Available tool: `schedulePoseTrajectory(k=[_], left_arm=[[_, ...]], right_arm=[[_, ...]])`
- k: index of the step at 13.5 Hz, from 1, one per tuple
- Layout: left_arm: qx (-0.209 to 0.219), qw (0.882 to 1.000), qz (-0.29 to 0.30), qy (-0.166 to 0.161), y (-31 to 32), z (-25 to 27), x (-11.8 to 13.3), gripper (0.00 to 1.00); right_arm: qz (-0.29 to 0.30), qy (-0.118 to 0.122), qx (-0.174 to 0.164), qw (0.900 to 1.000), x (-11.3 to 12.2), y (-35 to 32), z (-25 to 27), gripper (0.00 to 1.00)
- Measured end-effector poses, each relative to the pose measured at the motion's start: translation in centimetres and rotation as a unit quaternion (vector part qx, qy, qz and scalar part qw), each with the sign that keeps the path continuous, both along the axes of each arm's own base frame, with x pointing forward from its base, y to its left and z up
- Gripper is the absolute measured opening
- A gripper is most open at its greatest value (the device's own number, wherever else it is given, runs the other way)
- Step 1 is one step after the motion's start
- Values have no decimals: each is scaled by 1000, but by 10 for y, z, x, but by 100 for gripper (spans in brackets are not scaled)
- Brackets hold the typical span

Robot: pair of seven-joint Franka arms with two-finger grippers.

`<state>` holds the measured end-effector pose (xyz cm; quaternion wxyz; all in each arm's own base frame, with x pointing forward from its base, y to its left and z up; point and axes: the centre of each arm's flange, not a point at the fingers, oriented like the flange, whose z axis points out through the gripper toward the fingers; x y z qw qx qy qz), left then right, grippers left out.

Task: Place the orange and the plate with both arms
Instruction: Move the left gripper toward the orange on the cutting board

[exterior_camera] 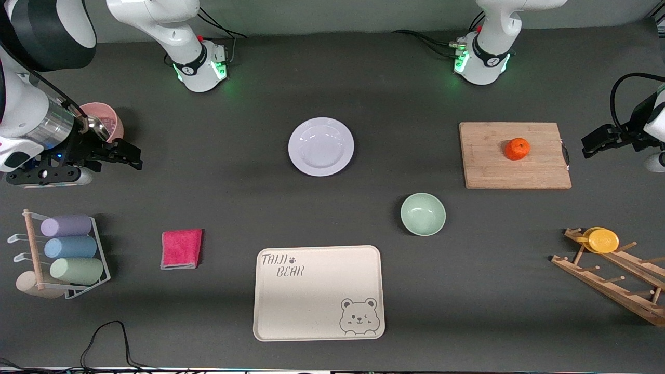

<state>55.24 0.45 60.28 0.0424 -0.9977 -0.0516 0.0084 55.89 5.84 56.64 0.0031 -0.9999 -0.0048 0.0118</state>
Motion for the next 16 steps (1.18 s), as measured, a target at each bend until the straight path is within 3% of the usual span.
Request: schedulePoseTrajectory(k=[4, 10, 12, 16], left_arm=[[-1, 1000, -4, 3, -1, -1, -1, 100], [-2, 998, 4, 63, 10, -3, -21, 100], [-5, 998, 9, 69, 22, 7, -44, 100], [-26, 997, 15, 74, 55, 23, -131, 100]], right_arm=[[0, 0, 0, 1000, 0, 0, 0, 100], [-1, 8, -1, 1000, -1, -2, -5, 100], [-3, 10, -1, 1000, 2, -4, -10, 100], [-7, 6, 0, 1000, 7, -8, -15, 100]])
